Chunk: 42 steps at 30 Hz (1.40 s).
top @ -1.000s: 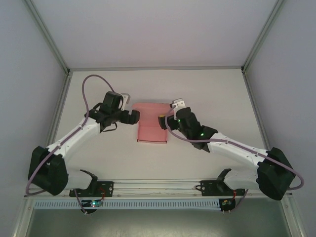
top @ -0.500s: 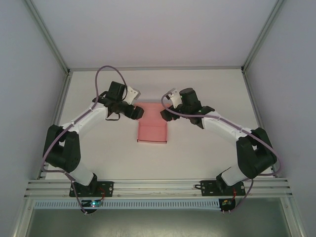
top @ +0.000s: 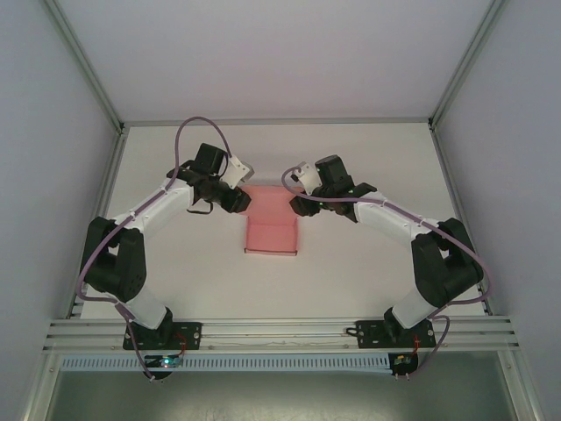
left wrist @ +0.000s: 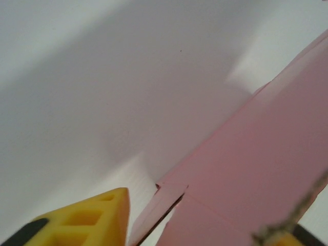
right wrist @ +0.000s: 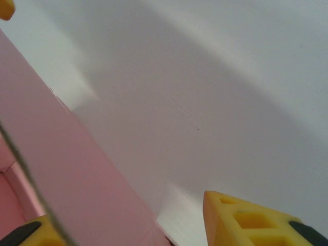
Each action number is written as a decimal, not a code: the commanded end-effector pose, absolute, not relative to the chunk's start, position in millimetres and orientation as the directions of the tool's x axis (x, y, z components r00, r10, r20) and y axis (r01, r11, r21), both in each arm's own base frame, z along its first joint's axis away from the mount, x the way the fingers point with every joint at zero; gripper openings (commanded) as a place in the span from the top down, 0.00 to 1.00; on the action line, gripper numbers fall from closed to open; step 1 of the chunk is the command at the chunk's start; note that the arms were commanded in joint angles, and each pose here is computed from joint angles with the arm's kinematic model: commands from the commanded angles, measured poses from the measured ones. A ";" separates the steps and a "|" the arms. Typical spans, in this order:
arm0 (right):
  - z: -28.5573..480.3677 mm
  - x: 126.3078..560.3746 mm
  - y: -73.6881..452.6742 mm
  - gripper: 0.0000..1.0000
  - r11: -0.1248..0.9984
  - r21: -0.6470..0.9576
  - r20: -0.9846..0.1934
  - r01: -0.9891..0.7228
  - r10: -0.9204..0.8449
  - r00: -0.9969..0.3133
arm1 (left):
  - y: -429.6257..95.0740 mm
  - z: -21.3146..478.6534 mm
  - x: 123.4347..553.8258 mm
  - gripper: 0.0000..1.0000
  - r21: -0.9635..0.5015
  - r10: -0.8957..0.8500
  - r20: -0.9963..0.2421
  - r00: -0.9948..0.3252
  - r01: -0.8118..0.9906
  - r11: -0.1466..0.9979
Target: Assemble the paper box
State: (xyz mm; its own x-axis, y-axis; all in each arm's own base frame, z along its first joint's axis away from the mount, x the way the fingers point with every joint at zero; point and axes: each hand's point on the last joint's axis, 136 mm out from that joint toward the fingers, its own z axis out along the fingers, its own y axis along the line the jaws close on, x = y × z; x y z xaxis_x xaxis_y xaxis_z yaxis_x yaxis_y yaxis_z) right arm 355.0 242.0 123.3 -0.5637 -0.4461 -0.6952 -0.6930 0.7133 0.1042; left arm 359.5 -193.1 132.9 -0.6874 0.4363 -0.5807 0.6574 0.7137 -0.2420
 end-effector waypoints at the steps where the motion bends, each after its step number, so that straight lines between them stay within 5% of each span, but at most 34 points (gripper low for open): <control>1: 126.7 358.6 234.2 0.61 0.732 0.084 -0.686 -0.676 -0.449 -0.573 | -194.0 139.2 361.6 0.69 -0.251 0.431 -0.572 -0.697 0.650 0.717; 10: 129.9 357.5 227.3 0.81 0.774 0.087 -0.666 -0.628 -0.424 -0.614 | -194.0 143.6 365.4 1.00 -0.162 0.416 -0.572 -0.707 0.595 0.787; 21: 135.3 354.9 228.3 1.00 0.850 0.046 -0.674 -0.526 -0.362 -0.644 | -208.1 155.8 357.6 1.00 -0.085 0.290 -0.648 -0.704 0.446 0.891; 27: 165.5 359.0 247.4 1.00 0.920 0.082 -0.777 -0.383 -0.181 -0.602 | -207.1 172.6 369.8 1.00 -0.126 0.079 -0.708 -0.701 0.235 0.964; 34: 180.0 367.9 260.0 1.00 0.936 0.267 -0.809 -0.230 0.088 -0.581 | -241.2 170.7 376.8 1.00 -0.304 -0.076 -0.722 -0.687 0.217 0.928; 42: 191.5 374.4 266.4 1.00 0.926 0.357 -0.845 -0.121 0.265 -0.464 | -254.1 167.0 373.4 1.00 -0.327 -0.119 -0.747 -0.654 0.205 0.922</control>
